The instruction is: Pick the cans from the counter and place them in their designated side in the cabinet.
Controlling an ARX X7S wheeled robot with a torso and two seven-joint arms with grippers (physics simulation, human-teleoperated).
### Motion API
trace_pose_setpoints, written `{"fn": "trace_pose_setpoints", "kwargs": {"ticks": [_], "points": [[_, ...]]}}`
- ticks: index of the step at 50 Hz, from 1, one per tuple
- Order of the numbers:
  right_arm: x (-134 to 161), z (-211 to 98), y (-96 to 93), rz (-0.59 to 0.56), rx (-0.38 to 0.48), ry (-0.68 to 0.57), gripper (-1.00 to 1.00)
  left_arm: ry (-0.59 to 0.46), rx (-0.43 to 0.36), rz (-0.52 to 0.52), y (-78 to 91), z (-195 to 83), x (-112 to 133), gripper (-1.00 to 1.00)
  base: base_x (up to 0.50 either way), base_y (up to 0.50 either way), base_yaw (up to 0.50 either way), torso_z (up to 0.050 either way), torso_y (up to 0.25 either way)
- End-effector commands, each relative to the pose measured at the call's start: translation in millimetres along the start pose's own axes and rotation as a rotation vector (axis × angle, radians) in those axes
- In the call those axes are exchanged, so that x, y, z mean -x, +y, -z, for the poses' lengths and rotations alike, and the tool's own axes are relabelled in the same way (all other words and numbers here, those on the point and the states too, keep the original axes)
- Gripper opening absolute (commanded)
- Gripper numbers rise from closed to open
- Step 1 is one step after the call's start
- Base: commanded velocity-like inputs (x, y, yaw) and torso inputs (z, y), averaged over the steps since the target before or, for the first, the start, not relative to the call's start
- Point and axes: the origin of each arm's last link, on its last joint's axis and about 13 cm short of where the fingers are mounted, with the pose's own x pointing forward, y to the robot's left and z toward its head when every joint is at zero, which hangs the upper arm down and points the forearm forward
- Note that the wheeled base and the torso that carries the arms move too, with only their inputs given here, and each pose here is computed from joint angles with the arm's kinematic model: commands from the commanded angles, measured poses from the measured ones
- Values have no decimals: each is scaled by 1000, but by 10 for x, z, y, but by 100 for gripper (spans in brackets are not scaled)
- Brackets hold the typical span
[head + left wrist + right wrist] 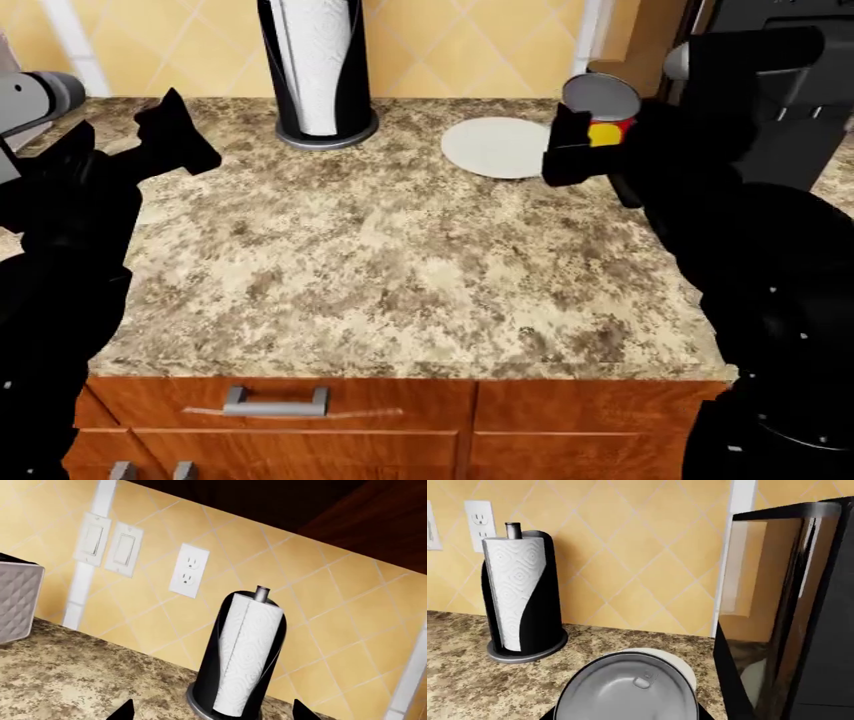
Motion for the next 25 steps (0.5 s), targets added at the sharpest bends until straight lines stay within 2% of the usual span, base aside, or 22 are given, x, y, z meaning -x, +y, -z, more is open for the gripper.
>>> {"fn": "trace_pose_setpoints", "kwargs": {"ticks": [1, 10, 15, 25], "points": [[189, -155, 41, -15, 20, -82, -100, -3, -4, 10, -17, -12, 11, 100, -500, -4, 0, 0, 0], [194, -177, 54, -21, 19, -94, -100, -3, -22, 16, -26, -7, 3, 100, -500, -47, 0, 0, 0], [188, -214, 50, -30, 7, -104, -100, -8, -48, 19, -41, -1, -68, 100, -292, -498, 0, 0, 0], [162, -265, -29, 6, 8, -114, -100, -7, -88, 36, -84, 36, -213, 100, -55, -500, 0, 0, 0]]}}
